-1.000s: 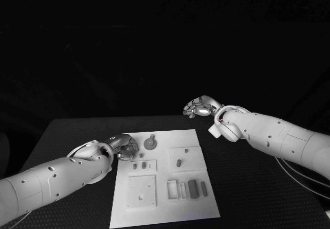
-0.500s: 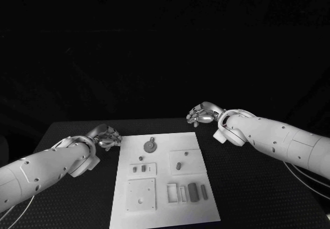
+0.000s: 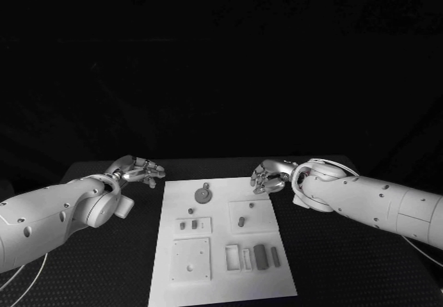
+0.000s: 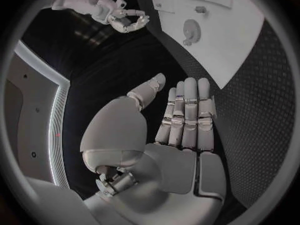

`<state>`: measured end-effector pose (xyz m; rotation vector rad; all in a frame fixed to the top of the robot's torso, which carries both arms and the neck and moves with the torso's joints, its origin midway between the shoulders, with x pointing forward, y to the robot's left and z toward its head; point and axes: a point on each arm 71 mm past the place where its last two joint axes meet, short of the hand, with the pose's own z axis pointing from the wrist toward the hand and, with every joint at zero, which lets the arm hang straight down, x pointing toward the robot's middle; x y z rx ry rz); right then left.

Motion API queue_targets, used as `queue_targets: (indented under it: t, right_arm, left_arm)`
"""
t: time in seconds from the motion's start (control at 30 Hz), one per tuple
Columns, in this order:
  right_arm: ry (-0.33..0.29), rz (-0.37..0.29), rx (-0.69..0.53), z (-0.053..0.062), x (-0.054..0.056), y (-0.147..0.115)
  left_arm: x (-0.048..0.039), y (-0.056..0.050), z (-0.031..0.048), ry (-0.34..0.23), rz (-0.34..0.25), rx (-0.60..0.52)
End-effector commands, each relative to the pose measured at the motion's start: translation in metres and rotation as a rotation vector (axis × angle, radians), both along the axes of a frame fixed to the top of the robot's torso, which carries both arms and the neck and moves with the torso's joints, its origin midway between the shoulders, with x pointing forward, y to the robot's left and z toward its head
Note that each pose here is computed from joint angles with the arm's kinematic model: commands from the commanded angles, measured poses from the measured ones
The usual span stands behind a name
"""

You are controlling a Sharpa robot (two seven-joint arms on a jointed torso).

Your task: Assemble the parts on the task board

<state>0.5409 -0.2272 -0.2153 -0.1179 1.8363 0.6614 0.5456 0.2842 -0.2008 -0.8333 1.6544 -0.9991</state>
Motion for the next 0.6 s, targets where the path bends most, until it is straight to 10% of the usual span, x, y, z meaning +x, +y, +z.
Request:
queue_targets:
  t: [0.03,0.6]
  right_arm:
    - [-0.107,0.032,-0.184,-0.006,-0.005,0.005]
    - [-0.155,0.102,-0.299,-0.028,-0.023,0.025]
  left_arm:
    - [-0.0022,-0.008,0.0019,0.024,-0.036,-0.125]
    - [-0.0024,-0.014,0.0027,0.015,-0.044,-0.140]
